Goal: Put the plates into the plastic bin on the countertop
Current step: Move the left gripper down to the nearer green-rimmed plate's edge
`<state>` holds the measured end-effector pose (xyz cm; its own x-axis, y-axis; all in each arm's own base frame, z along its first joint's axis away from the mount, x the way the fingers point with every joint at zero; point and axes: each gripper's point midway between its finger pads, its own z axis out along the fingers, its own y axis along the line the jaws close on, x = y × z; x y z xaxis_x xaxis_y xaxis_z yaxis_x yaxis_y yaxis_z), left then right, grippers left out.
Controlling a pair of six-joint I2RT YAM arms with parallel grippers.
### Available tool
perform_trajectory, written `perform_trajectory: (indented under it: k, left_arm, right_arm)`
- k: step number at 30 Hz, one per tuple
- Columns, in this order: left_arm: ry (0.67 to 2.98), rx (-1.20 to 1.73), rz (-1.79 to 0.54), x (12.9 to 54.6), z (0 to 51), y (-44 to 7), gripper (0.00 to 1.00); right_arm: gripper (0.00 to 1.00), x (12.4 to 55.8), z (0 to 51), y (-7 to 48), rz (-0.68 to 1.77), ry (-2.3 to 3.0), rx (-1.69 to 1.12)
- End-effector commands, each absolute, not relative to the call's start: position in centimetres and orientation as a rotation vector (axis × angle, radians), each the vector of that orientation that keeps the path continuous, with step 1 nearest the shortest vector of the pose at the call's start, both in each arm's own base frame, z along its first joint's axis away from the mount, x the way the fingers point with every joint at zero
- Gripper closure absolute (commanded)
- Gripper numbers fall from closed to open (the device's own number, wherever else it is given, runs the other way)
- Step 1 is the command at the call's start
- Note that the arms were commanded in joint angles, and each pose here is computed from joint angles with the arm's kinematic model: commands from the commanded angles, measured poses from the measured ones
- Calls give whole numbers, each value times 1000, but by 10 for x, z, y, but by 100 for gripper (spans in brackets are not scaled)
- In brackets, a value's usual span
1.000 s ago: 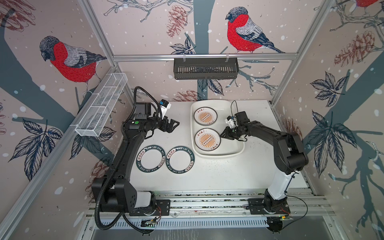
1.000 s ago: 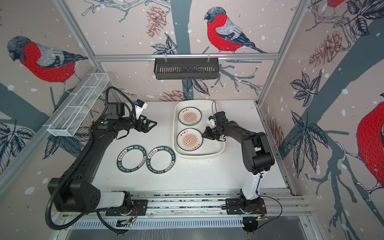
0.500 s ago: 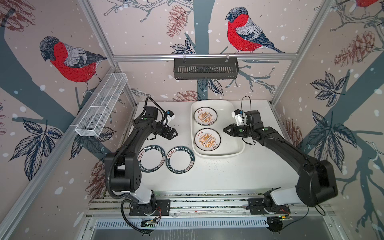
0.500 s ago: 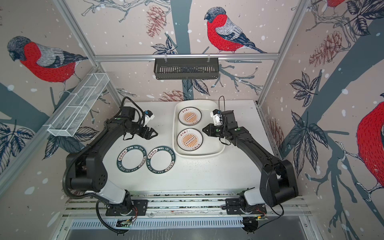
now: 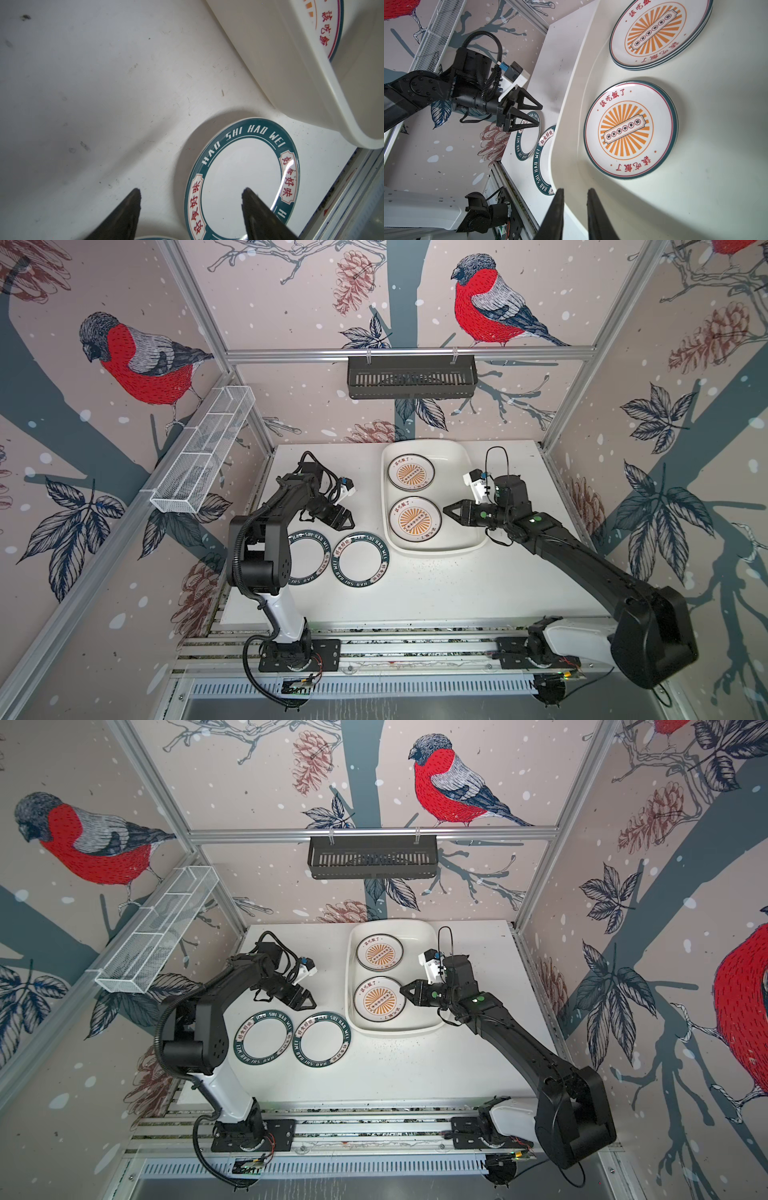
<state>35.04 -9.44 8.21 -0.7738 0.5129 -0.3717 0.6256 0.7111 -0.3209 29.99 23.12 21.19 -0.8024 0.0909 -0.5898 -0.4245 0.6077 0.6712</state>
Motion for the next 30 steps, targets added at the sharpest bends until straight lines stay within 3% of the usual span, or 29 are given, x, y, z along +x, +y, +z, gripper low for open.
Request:
perform_trajectory:
  k: [1,30]
  left_arm:
    - [2678,979,-662,336,75,-94,23]
    - [2665,1060,-717,327,44,-97,26]
  right_arm:
    - [77,302,225,233,1166,2181,-286]
    - [77,301,221,224,1249,2145,-223]
